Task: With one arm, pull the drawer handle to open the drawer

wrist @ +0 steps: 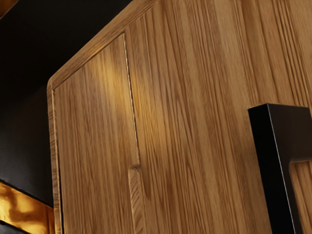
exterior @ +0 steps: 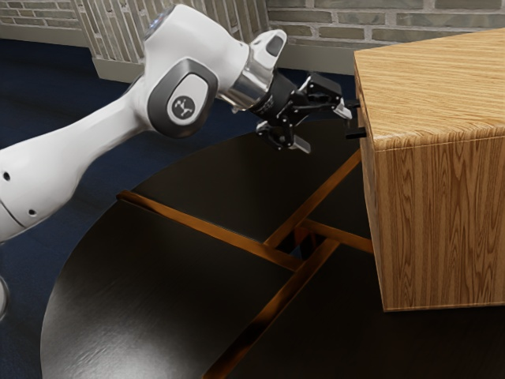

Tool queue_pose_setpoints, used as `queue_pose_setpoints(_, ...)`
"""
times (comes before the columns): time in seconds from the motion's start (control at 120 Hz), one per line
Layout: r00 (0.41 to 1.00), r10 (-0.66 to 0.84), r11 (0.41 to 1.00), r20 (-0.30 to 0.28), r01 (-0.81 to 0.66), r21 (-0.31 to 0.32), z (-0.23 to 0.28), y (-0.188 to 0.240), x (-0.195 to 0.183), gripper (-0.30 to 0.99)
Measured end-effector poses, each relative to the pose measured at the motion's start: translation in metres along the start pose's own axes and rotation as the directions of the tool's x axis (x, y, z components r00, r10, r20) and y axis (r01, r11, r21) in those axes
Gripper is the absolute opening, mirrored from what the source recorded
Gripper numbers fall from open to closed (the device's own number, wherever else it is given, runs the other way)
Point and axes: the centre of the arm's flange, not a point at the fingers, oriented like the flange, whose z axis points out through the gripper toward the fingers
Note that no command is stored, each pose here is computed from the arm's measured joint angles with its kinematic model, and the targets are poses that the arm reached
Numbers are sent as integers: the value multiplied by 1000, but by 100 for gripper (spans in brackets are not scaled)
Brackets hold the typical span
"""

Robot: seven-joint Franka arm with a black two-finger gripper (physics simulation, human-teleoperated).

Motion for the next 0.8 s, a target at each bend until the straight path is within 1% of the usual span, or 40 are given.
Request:
queue_pose_setpoints(0.15,1000,-6,999,4,6,37,4,-8,1,68)
queue_pose_setpoints(0.267,1000,-12,998,-9,12,59,-6,-13,4,69)
queue_pose_setpoints(0.392,999,-41,996,-14,42,82,-17,-33,12,69)
queue_pose_setpoints(0.667,997,-78,990,-15,79,118,-33,-57,22,68)
queue_pose_setpoints(0.8,996,-84,989,-5,84,124,-36,-59,21,68)
